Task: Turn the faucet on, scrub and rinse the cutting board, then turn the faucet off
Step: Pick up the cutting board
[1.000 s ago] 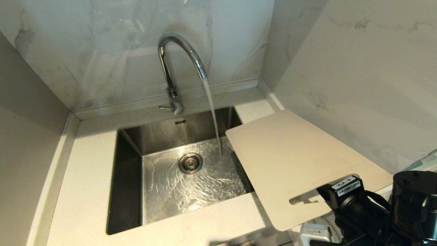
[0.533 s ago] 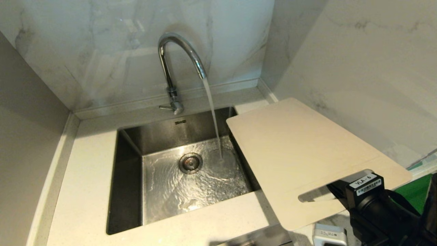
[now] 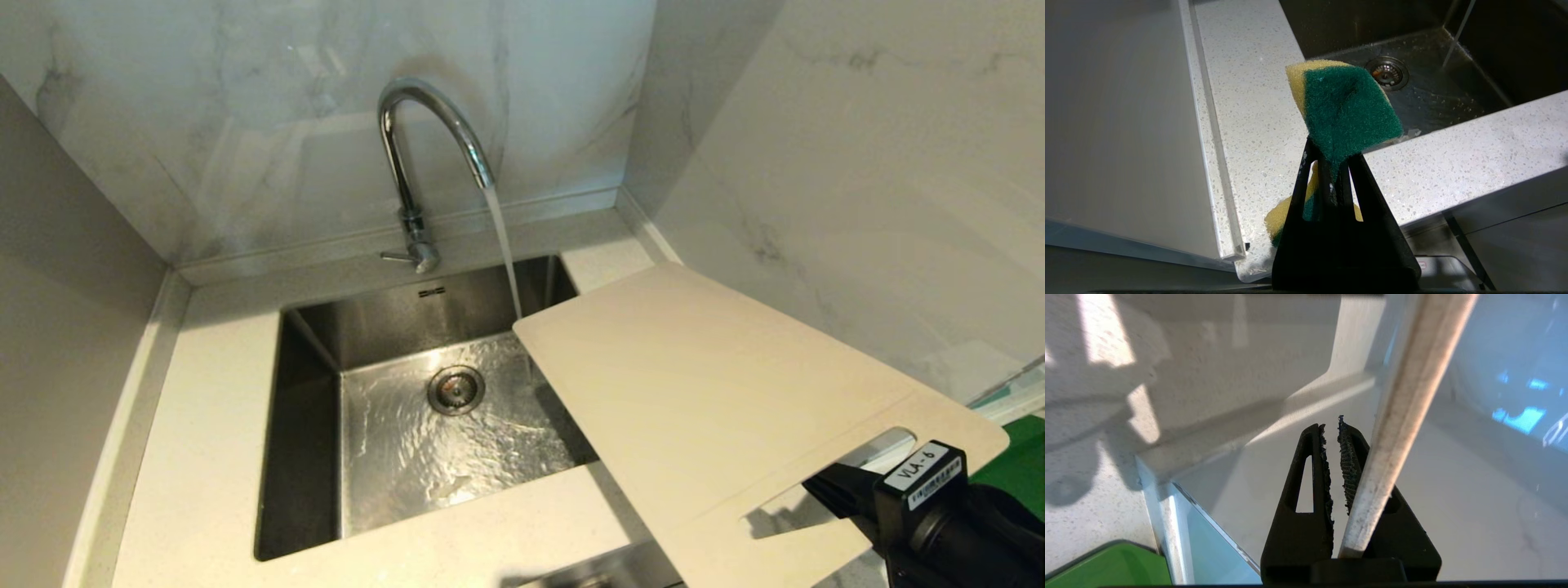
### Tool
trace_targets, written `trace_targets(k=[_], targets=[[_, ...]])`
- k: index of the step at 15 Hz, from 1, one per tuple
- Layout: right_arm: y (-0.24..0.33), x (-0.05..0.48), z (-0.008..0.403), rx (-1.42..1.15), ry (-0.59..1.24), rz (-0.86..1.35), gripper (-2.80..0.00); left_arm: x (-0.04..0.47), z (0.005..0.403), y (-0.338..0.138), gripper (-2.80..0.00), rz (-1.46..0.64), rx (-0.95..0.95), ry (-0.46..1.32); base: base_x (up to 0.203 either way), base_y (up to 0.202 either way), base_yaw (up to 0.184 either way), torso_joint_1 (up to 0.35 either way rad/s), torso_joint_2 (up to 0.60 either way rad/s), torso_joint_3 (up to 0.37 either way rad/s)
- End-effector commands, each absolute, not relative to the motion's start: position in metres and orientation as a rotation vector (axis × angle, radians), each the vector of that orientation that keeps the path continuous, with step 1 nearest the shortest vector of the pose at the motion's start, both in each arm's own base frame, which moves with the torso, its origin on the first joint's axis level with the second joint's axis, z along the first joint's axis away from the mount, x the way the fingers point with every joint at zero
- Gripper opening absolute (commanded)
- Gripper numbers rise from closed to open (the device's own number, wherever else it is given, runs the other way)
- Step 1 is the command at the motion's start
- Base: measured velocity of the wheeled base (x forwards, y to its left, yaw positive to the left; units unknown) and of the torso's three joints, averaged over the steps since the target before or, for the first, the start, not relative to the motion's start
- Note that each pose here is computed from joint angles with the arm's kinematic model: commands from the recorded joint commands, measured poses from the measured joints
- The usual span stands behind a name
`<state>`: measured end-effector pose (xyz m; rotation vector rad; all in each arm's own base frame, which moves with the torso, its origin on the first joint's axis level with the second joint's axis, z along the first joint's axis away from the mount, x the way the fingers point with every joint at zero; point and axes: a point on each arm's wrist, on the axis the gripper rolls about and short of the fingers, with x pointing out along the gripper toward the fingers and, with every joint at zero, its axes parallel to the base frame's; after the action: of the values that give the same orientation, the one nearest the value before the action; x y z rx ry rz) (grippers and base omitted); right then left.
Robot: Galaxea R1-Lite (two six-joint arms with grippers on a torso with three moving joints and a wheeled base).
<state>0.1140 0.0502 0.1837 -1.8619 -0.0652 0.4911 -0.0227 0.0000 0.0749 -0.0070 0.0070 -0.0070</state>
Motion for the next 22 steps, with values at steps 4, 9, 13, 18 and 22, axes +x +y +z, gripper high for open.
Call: trace_targets(k=[4,9,13,18,22], targets=[[0.049,0.107,0.195,-1.934,-0.185,0.539,-2.8,-0.023,0.075,0.0,-2.8,-0.008,-0.008,0.008,0.0,0.0,0.0,0.0,0.0,0.0],[0.051,0.107,0.2,-1.948,-0.221,0.631,-2.8,-0.023,0.075,0.0,-2.8,-0.008,-0.008,0.008,0.0,0.0,0.0,0.0,0.0,0.0],[0.051,0.104,0.197,-1.931,-0.238,0.762,-2.8,-0.024,0.06,0.0,-2.8,-0.007,-0.008,0.156,0.0,0.0,0.0,0.0,0.0,0.0],[0.053,0.103,0.192,-1.885,-0.278,0.903,-2.8,-0.023,0.075,0.0,-2.8,-0.008,-0.008,0.008,0.0,0.0,0.0,0.0,0.0,0.0],[0.061,0.114,0.191,-1.893,-0.361,0.999,-2.8,-0.023,0.075,0.0,-2.8,-0.008,-0.008,0.009,0.0,0.0,0.0,0.0,0.0,0.0]])
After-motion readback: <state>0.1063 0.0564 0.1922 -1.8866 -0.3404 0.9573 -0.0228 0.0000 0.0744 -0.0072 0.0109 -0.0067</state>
